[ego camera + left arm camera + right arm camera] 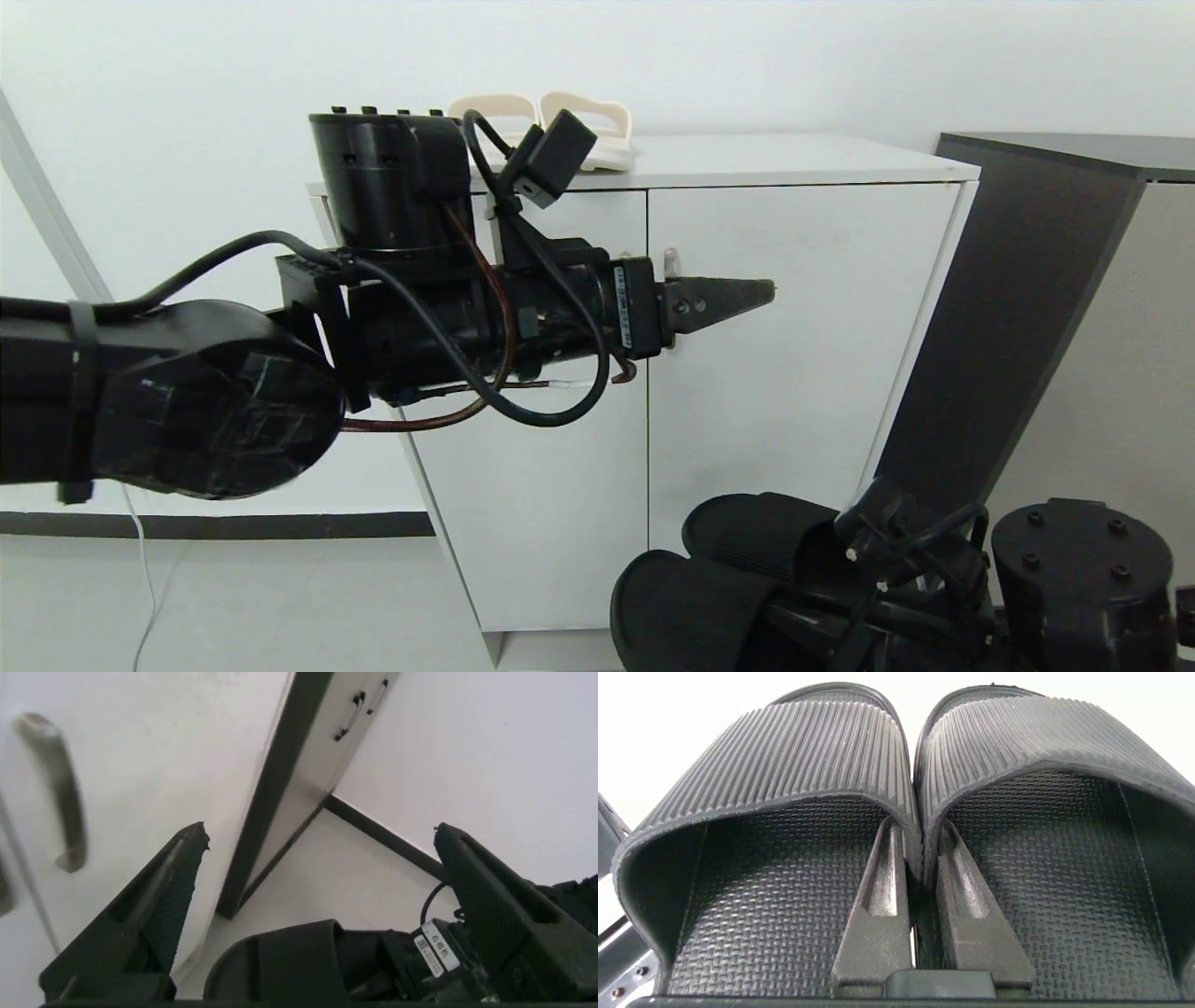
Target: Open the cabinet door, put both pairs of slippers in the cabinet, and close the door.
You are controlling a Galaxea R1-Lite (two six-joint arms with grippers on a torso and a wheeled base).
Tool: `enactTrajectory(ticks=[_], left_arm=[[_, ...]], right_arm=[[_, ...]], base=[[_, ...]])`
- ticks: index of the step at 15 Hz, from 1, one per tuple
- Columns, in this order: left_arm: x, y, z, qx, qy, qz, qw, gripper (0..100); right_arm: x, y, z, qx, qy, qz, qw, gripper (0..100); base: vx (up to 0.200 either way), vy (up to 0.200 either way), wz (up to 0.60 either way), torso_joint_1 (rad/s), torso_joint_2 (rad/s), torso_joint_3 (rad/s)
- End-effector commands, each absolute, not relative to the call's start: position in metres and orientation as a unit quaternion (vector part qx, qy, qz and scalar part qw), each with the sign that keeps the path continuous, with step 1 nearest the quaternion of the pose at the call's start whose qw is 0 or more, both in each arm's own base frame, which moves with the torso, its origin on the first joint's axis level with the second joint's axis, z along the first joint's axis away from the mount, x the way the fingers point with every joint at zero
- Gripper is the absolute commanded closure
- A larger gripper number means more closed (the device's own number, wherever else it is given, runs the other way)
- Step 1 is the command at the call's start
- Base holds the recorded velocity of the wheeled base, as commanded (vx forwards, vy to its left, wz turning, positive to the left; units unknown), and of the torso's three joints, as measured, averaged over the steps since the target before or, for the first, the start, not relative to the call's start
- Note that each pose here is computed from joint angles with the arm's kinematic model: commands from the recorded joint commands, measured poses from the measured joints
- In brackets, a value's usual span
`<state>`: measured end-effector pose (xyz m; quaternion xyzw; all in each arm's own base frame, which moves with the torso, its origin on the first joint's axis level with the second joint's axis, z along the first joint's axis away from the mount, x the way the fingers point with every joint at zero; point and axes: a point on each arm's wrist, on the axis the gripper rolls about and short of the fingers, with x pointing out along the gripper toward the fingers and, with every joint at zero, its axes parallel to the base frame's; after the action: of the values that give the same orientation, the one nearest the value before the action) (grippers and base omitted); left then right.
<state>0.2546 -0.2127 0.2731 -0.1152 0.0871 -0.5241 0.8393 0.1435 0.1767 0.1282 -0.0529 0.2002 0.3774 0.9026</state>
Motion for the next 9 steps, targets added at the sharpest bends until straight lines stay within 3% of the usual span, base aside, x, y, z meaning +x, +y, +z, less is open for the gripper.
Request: enactTrajectory(ticks=[1, 6, 9], left_arm=[[0.265, -0.220, 0.261, -0.114, 0.103, -0.525, 0.837, 0], [0.276, -0.219, 0.253, -0.114, 0.110, -0.510, 0.846, 0], [0.284, -0.218, 0.256, -0.116, 0.099, -0.482, 0.863, 0]], right_arm=[[0.143, 0.176, 0.127, -0.054, 0.202, 0.377, 0.902, 100], [0.143, 0.176, 0.127, -0.053, 0.203, 0.378, 0.902, 100], [0.143, 0.176, 0.127, -0.054, 0.202, 0.378, 0.902, 100]], base=[[0.000, 0.000, 0.00, 0.000, 0.00, 0.000], [0.000, 0.000, 0.00, 0.000, 0.00, 0.000], [0.000, 0.000, 0.00, 0.000, 0.00, 0.000]])
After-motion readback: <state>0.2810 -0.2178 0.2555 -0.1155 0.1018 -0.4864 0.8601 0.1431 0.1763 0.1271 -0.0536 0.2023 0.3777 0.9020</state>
